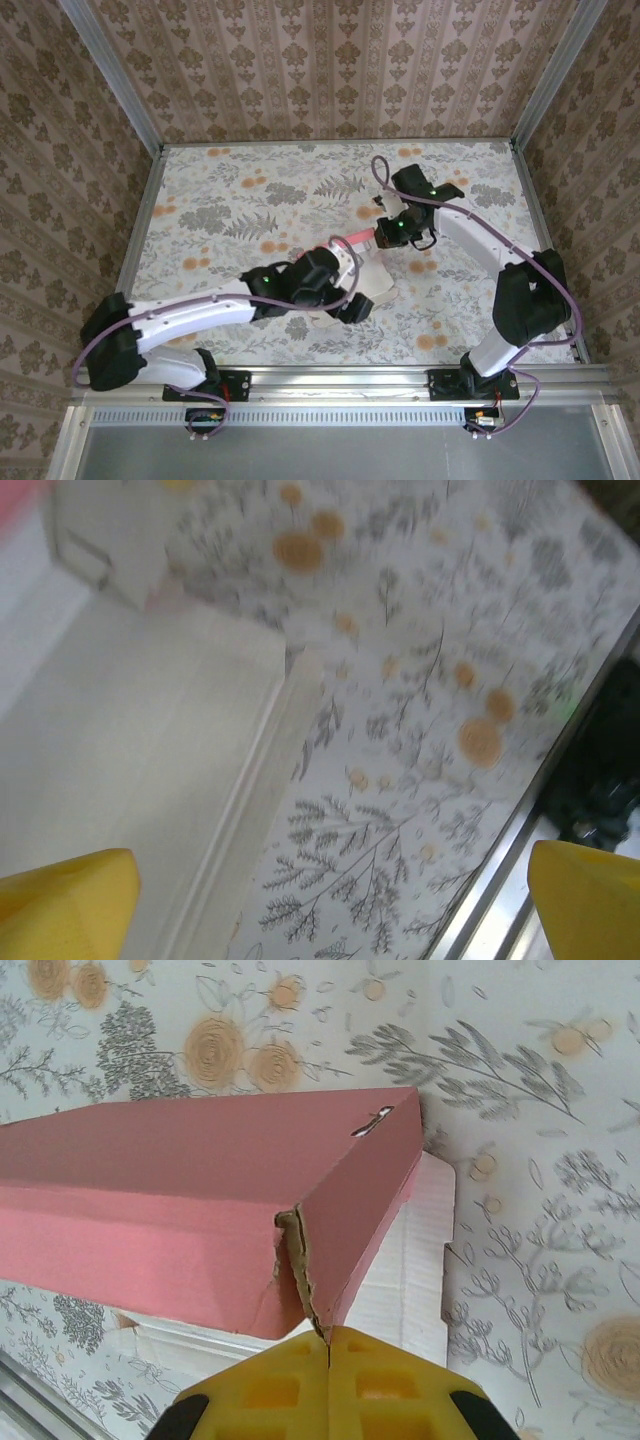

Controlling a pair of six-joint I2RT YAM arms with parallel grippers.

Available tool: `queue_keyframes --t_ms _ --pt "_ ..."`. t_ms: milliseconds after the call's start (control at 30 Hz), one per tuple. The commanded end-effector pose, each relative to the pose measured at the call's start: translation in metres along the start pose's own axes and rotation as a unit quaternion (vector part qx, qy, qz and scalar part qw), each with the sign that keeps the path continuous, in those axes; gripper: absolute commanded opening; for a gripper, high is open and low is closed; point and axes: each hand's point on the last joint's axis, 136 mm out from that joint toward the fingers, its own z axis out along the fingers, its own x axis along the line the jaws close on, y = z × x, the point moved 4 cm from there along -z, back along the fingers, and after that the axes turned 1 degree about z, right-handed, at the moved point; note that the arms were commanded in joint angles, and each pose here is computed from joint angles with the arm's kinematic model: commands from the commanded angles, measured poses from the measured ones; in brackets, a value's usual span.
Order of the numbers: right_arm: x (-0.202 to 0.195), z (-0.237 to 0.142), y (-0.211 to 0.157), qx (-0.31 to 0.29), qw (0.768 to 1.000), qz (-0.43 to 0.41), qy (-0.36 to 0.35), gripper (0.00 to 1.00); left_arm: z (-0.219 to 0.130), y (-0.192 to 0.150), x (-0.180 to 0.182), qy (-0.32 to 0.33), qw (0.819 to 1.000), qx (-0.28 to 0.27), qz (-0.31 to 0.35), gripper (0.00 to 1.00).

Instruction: Fold the paper box

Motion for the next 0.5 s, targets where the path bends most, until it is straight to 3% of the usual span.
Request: queue_keyframes --t_ms 0,233,467 --pt "0.013 0.007 0.011 0.008 0.999 -0.049 -0.006 0.01 -0.031 0.004 0.011 0.01 0.999 0.018 -0.028 1.0" --pt "0.045 0.02 0.026 0.03 0.993 -0.118 0.005 0.01 -0.08 0.022 0.082 0.075 0.99 -0.043 -0.115 1.0" --pt "0.071 0.039 0.035 0.073 0.982 -0.174 -0.006 0.01 -0.073 0.016 0.13 0.055 0.98 -0.066 -0.179 1.0"
